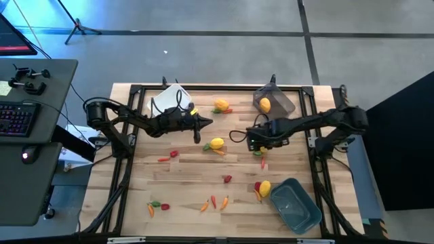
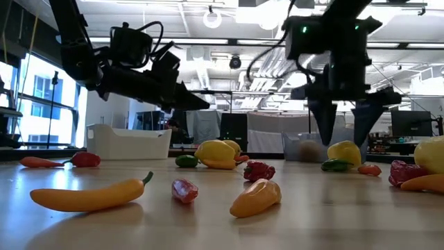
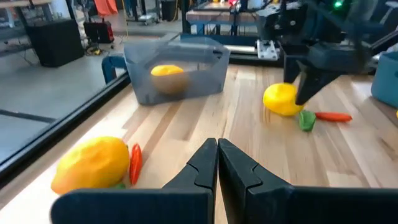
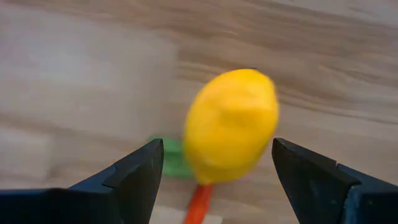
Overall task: Sort produce into baskets
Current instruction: Put the lemon into the black bin
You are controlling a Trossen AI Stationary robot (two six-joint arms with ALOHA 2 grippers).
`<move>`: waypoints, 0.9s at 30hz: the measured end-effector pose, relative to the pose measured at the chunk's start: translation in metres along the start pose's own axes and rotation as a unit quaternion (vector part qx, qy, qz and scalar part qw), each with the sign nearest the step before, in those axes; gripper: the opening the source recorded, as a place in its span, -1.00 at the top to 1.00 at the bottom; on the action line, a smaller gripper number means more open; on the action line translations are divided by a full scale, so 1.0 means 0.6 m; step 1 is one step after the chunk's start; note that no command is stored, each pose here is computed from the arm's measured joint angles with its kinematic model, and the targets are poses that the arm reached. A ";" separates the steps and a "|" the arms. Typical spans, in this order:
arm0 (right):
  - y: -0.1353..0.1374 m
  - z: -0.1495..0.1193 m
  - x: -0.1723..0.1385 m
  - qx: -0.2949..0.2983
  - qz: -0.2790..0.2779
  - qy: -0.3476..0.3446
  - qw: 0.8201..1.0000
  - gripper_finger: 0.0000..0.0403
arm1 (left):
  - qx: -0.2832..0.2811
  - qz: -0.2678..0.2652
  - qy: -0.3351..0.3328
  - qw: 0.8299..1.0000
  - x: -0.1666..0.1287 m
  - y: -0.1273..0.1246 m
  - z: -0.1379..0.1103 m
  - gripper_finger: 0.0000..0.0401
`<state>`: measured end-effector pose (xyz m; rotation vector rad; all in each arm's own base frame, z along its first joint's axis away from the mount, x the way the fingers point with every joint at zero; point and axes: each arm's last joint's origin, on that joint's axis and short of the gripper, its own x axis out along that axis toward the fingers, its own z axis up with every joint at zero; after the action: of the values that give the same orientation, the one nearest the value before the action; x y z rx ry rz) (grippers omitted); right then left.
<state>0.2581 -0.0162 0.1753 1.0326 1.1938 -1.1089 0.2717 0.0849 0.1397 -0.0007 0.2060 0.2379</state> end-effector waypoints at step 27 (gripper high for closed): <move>-0.057 0.174 -0.121 -0.174 0.010 -0.134 0.976 0.31 | -0.043 0.022 -0.057 0.997 -0.095 0.041 -0.018 1.00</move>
<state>0.2386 -0.1177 0.2567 0.6052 1.1065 -0.9469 0.2096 0.0951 0.1415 -0.0670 0.0823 0.2902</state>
